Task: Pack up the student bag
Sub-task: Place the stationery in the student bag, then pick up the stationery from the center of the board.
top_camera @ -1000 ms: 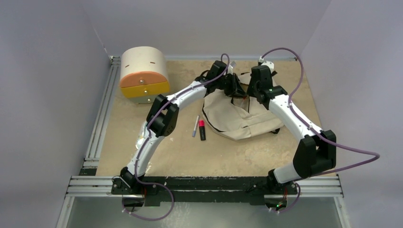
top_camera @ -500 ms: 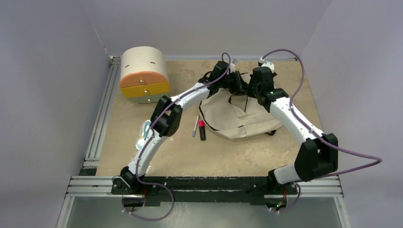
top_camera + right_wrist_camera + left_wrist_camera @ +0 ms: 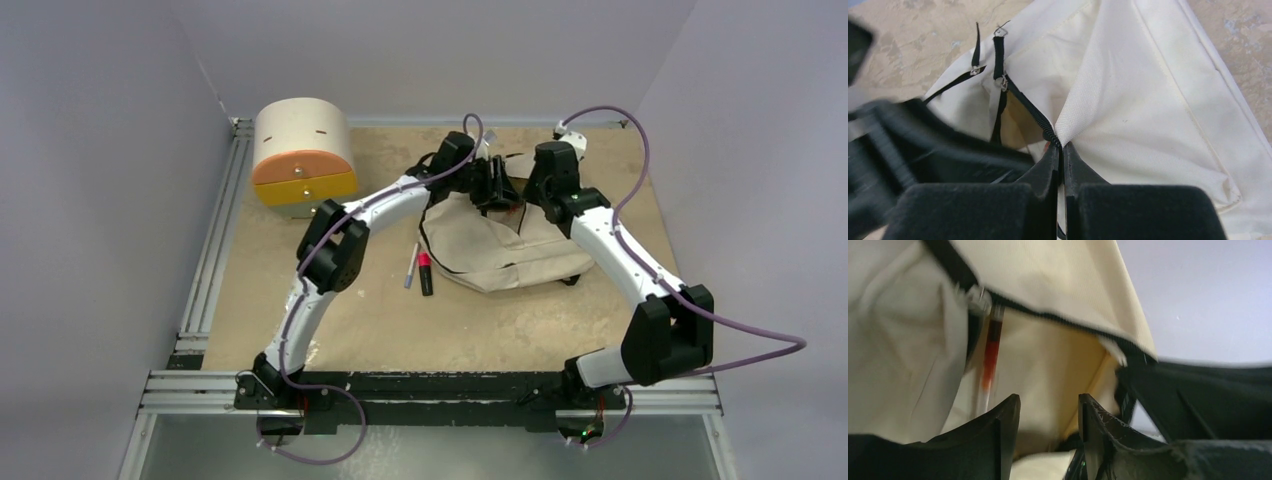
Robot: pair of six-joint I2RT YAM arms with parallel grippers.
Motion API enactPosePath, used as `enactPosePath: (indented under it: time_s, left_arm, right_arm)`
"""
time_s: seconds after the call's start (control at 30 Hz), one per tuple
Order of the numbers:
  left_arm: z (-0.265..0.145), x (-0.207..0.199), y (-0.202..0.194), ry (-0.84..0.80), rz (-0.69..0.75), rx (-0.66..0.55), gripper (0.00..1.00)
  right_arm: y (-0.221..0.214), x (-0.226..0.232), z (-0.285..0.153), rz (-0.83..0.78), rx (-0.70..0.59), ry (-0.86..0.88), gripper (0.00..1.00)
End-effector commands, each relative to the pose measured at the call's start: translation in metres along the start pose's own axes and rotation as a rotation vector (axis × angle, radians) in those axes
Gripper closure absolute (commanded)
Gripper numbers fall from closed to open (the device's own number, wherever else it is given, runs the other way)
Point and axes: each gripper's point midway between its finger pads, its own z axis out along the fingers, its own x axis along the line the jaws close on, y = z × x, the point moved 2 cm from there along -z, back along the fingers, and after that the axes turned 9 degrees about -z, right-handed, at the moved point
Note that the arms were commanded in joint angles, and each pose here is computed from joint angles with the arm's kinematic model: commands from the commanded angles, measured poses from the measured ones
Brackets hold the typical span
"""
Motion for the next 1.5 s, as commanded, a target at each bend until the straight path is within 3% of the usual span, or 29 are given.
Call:
enactPosePath:
  time_s: [0.0,0.27,0.5,0.77,1.1,1.47]
  left_arm:
    - [-0.070,-0.049,0.015,-0.020,0.199,-0.086,0.54]
    - [-0.156,-0.010,-0.006,0.172,0.249,-0.171,0.54]
    - [-0.206,0.072,-0.039,0.481,0.211,-0.215,0.54]
    - [-0.219,0.126,-0.054,0.692,0.193,-0.205,0.55]
    - [-0.201,0.155,-0.074,0.845,0.292,-0.109,0.56]
    - [-0.185,0.175,-0.072,0.958,0.367,-0.080,0.58]
  right_arm:
    - [0.047,-0.023,-0.011,0.109,-0.154,-0.071,1.00]
    - [0.067,-0.062,-0.013,0.185,-0.217,-0.149,1.00]
    - [0.066,-0.068,-0.013,0.206,-0.226,-0.144,1.00]
    - [0.060,-0.053,-0.007,0.204,-0.199,-0.042,1.00]
    - [0.053,-0.058,-0.009,0.205,-0.201,-0.060,1.00]
    - [0.049,-0.057,-0.006,0.198,-0.190,-0.053,1.00]
